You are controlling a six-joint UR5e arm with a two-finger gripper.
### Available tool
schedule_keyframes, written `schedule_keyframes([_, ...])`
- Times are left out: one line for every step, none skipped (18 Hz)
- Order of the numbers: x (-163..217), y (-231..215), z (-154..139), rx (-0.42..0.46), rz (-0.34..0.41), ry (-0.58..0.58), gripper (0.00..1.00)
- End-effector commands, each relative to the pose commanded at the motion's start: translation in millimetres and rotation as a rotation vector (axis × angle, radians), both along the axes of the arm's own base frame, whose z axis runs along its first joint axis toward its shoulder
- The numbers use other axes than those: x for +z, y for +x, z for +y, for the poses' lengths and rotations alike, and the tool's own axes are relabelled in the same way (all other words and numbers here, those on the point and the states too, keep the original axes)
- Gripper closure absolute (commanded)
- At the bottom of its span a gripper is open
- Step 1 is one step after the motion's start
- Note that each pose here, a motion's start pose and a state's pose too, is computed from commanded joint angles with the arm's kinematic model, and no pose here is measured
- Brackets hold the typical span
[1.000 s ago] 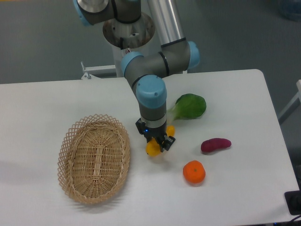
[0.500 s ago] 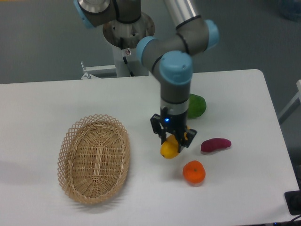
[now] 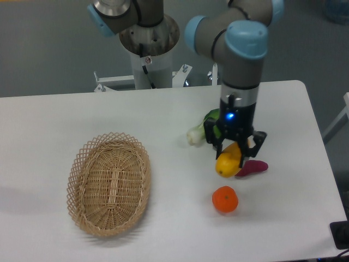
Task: Pick up the mango from the table
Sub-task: 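Lift the mango and carry it up toward the bok choy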
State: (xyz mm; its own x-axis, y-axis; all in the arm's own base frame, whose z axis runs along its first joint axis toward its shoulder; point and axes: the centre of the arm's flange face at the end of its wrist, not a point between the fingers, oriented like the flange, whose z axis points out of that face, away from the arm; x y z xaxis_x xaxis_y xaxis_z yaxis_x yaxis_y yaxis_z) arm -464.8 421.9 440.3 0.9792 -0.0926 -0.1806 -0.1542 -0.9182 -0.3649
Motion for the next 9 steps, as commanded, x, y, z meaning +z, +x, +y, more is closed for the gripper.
schedule_keyframes([5.9,-4.5,-4.2,-0.010,-0.003,-0.010,0.45])
schedule_keyframes([10.4,-7.0,-7.0,-0.024,-0.010,-0.020,0.45])
schedule_keyframes([14.3,-12.1,-12.8,-0.033,-0.013,-0.028,0.45])
schedule_keyframes([16.0,-15.0,-16.7,-0.046,-0.014,-0.036,0.45])
schedule_keyframes([16.4,-18.6,-21.1,-0.054,-0.009,-0.038,0.45])
schedule_keyframes([16.8,-20.5,-23.4,-0.064,-0.005,-0.041,0.45])
schedule_keyframes([16.8,-21.7,-24.9,-0.070,-0.001,-0.042,0.45])
schedule_keyframes([15.9,-22.8,-25.5,-0.073,0.000,-0.044,0.45])
schedule_keyframes([16.6,-23.0,-25.5,-0.078,0.003,-0.045,0.45])
